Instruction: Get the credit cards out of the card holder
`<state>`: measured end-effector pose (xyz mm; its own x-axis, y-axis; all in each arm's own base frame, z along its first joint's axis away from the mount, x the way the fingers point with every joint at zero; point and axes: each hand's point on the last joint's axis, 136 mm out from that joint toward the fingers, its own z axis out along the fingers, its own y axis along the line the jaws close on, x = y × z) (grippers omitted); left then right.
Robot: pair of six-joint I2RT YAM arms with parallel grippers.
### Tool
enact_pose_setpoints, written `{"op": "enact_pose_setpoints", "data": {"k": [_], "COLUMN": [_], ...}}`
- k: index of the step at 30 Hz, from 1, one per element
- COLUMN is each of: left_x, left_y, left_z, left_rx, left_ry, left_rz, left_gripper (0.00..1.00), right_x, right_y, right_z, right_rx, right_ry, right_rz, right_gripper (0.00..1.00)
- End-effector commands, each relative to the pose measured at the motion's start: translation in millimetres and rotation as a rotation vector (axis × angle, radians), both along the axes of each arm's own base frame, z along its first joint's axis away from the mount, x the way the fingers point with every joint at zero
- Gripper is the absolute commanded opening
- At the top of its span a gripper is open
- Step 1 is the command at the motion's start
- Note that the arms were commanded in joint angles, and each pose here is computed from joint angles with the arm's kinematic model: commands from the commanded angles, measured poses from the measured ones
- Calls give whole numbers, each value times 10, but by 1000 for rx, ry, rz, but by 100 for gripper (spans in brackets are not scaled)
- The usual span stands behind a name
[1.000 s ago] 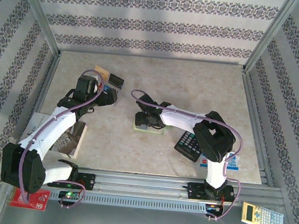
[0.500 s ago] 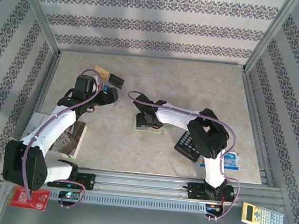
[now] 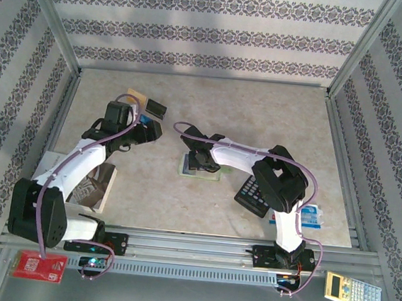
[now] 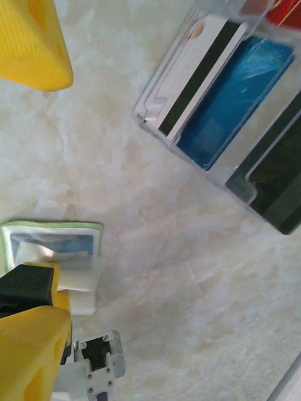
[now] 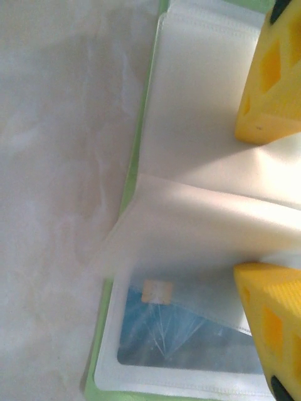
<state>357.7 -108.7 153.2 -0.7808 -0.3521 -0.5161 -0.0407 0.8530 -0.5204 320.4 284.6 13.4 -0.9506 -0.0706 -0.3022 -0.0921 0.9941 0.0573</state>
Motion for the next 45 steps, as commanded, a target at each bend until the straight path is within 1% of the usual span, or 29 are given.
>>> {"op": "enact_pose_setpoints", "data": {"k": [1, 5, 7, 11, 17, 19, 23, 27, 32, 37, 45], "left_x": [15, -21, -41, -83, -117, -127, -168, -213, -245, -346, -429], "left_y": [-166, -334, -445, -733, -1121, -1202, -1315, -1340, -1294, -1147, -1057], "left_z": [-21, -161, -244, -393, -655, -730, -884, -1041, -1221, -1443, -1552], "left_rx": [-109, -179, -206, -256, -278, -270, -239, -188, -152, -81, -31], "left_ry": [25, 84, 110, 154, 221, 240, 290, 343, 392, 450, 490], "left_rz": [-47, -80, -98, -147, -208, -225, -271, -298, -282, -236, -228], "left_gripper": [84, 73, 67, 58, 41, 37, 35, 30, 25, 24, 22], "right_x": [-345, -332, -322, -303, -272, -271, -262, -253, -231, -201, -159], "right_y": [-241, -246, -247, -231, -251, -256, -253, -251, -267, -333, -571], "right_z": [-523, -506, -494, -464, -410, -401, -375, -350, -290, -185, -34], "right_rx": [-48, -16, -6, 10, 22, 23, 30, 35, 35, 25, 9], "right_ry": [175, 166, 159, 142, 117, 114, 112, 105, 86, 56, -12], "right_rz": [-15, -28, -31, -35, -50, -52, -55, -61, -67, -92, -177], "right_gripper": [51, 47, 43, 41, 37, 37, 37, 37, 37, 38, 41]}}
